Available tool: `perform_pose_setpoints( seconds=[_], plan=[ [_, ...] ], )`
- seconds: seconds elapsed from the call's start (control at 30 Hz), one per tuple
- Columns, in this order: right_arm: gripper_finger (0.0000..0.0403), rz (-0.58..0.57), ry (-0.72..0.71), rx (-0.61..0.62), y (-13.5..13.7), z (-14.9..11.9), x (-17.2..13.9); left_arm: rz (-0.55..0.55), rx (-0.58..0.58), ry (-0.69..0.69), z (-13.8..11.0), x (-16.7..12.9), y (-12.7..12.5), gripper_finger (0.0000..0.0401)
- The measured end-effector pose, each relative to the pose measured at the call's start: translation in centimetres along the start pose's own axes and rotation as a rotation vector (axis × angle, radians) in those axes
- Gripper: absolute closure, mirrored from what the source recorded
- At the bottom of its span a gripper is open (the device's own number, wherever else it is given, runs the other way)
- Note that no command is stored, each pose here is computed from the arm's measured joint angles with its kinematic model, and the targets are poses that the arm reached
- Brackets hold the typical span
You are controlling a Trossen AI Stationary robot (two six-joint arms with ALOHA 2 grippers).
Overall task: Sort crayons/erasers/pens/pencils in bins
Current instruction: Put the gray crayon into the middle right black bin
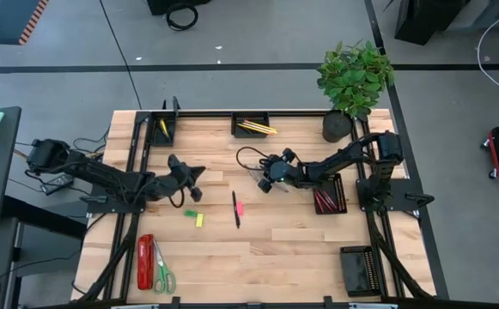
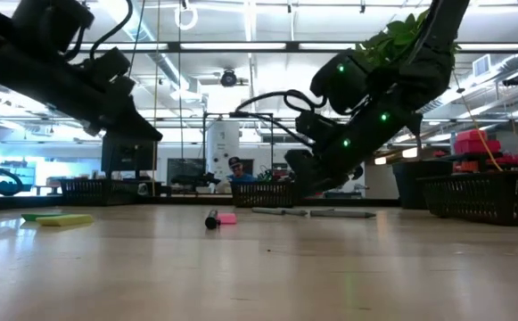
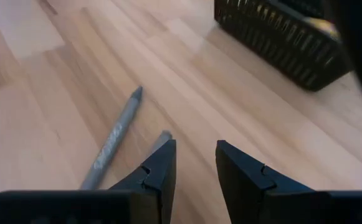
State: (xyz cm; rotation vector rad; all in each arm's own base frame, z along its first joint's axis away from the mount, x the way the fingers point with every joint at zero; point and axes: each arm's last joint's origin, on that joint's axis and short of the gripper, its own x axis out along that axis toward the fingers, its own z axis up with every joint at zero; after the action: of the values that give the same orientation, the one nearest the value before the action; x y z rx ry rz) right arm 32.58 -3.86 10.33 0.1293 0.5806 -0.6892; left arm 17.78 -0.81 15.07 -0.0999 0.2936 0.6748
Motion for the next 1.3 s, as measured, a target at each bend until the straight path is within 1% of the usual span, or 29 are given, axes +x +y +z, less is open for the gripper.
perform_pose_setpoints(
  seconds=[0.13, 0.23, 0.33, 0.5, 0.63, 0.77, 0.97, 1.07, 1.2, 1.3],
  plan=[
    [0.0283, -0.01, 0.036, -0.015, 0.2, -1.3, 0.8, 0.017, -0.023, 0.005, 0.1, 0.4, 0.5, 0.0382],
    [0.0283, -0.024, 0.018, 0.028, 0.4, -1.9, 1.5, 0.002, -0.026, 0.012, 0.1, 0.5, 0.5, 0.0386],
    [0.0283, -0.021, 0.004, 0.044, 0.9, -2.3, 1.6, -0.016, -0.022, 0.017, 0.1, 0.4, 0.4, 0.0386],
    [0.0283, -0.041, -0.009, -0.04, 1.1, -1.7, 0.5, -0.028, -0.017, 0.019, 0.0, 0.3, 0.2, 0.0379],
    [0.0283, -0.032, -0.051, -0.027, 0.9, -0.3, -0.3, -0.029, -0.027, 0.012, 0.1, 0.3, 0.2, 0.0378],
    [0.0283, -0.042, -0.037, -0.04, 0.7, 0.2, -0.9, -0.046, -0.061, -0.018, 0.5, 0.3, 0.0, 0.0384],
    [0.0283, -0.058, 0.006, 0.028, 0.5, 0.1, -1.6, -0.099, -0.081, -0.018, 0.5, -0.1, -0.5, 0.0383],
    [0.0283, -0.035, 0.005, 0.027, 1.1, 0.2, -2.5, -0.116, -0.083, -0.018, 0.4, -0.3, -0.7, 0.0377],
    [0.0283, 0.004, -0.029, 0.029, 2.3, 0.4, -3.7, -0.139, -0.088, -0.017, 0.4, -0.6, -1.0, 0.0379],
    [0.0283, -0.03, -0.065, 0.092, 2.9, 0.2, -4.2, -0.155, -0.096, -0.019, 0.3, -0.8, -1.2, 0.0384]
  ],
)
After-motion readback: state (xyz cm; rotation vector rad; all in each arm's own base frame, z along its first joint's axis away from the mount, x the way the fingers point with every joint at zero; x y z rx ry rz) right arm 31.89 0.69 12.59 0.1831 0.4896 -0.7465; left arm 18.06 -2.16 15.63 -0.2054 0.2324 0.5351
